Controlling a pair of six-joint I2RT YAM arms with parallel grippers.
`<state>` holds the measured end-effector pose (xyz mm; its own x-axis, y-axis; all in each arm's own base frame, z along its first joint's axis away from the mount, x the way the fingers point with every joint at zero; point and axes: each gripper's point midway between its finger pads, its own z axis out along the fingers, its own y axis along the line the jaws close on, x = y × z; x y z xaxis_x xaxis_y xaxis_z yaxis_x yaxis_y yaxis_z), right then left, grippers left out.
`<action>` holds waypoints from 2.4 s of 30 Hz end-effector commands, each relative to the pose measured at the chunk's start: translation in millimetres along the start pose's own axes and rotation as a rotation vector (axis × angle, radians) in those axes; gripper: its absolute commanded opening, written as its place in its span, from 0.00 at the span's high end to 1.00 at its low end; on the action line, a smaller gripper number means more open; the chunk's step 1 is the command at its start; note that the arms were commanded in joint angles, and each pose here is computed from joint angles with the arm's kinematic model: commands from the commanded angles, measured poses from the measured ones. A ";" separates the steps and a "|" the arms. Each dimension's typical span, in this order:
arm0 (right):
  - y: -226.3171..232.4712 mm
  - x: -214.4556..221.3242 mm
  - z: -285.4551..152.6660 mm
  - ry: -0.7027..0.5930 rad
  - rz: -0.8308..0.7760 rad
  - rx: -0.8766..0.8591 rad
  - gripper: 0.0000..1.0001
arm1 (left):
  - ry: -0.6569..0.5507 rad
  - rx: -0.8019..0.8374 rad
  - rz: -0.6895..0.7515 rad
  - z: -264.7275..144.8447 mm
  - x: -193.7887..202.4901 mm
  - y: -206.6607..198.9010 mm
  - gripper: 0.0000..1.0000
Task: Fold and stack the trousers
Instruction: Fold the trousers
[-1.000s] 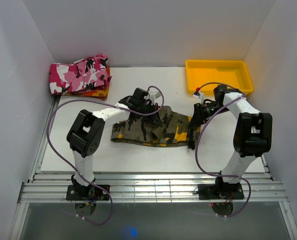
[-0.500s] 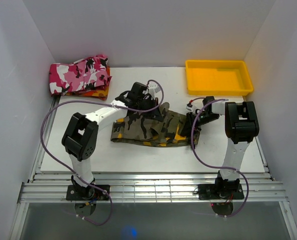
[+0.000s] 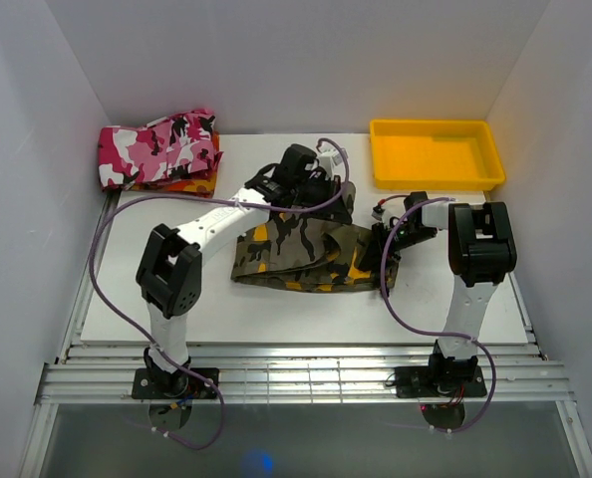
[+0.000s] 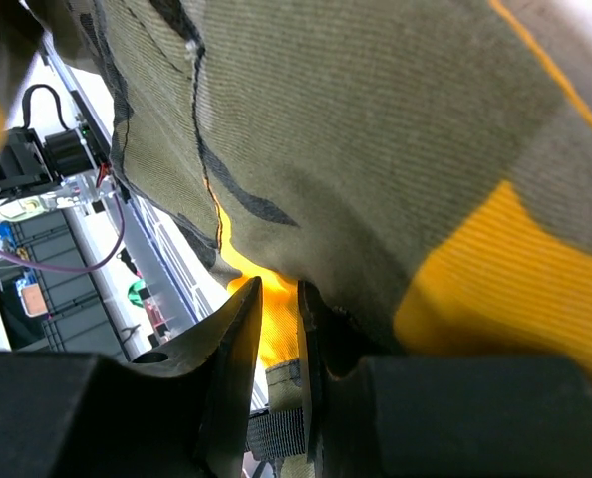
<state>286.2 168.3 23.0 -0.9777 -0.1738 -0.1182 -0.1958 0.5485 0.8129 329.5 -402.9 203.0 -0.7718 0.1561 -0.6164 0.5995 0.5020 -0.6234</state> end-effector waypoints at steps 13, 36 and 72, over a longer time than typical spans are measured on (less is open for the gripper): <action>34.3 -6.0 -58.3 -0.079 -0.180 0.093 0.73 | 0.093 0.032 -0.112 76.2 48.4 33.7 1.00; -35.7 -2.1 -39.5 -0.090 -0.003 0.109 0.78 | 0.079 0.120 -0.006 95.9 37.5 -30.9 1.00; 134.5 -41.8 -70.0 -0.113 -0.326 -0.226 0.20 | -0.077 0.369 -0.060 -102.6 -24.9 12.8 0.02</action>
<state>307.3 160.2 162.5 -0.8665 -0.2247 -0.4458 -0.4989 0.4195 0.7584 350.5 -352.7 278.9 -0.7408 0.0294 -0.6711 0.6617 0.2036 -0.7216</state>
